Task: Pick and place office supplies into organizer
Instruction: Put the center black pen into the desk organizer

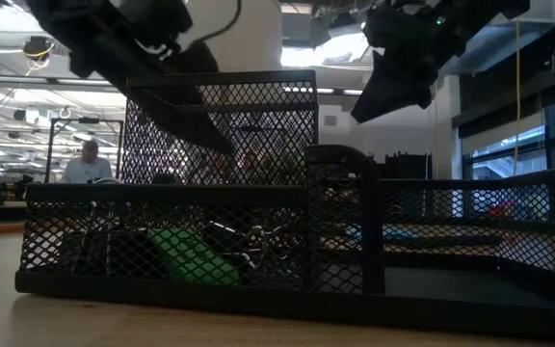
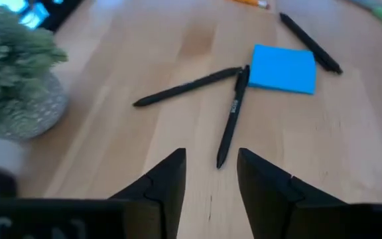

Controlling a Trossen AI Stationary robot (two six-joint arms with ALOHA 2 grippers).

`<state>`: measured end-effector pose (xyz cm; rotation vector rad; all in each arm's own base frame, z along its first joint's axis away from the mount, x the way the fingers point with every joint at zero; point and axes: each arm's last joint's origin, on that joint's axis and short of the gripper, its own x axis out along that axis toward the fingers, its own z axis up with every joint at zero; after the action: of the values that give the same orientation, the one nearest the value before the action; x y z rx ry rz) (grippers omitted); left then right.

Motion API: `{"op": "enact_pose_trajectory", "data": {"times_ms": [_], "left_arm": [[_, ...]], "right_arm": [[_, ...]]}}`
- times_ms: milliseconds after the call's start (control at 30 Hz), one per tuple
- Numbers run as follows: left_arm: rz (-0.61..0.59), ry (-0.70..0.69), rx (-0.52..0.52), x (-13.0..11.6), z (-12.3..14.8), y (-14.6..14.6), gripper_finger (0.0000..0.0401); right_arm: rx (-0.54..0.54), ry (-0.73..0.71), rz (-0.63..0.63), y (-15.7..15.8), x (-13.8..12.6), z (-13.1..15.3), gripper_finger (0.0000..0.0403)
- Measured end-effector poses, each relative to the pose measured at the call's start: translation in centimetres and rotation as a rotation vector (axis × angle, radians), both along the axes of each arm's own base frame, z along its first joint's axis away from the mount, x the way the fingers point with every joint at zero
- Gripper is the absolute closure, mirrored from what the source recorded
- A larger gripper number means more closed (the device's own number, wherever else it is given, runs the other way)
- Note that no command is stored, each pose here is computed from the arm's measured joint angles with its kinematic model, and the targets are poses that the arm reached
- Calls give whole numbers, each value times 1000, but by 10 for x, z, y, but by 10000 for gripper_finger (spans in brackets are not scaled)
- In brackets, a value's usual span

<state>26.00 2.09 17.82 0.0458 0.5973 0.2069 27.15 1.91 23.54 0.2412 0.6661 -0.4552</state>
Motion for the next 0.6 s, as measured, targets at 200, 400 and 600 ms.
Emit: {"op": "enact_pose_trajectory", "data": {"times_ms": [200, 400, 600], "left_arm": [[-69, 65, 7, 15, -21, 14, 281], [-149, 26, 5, 31, -45, 19, 289], [-178, 70, 9, 47, -65, 21, 293]], "right_arm": [[17, -14, -15, 0, 4, -3, 314], [24, -18, -21, 0, 4, -2, 314], [32, -21, -29, 0, 3, -3, 314]]}}
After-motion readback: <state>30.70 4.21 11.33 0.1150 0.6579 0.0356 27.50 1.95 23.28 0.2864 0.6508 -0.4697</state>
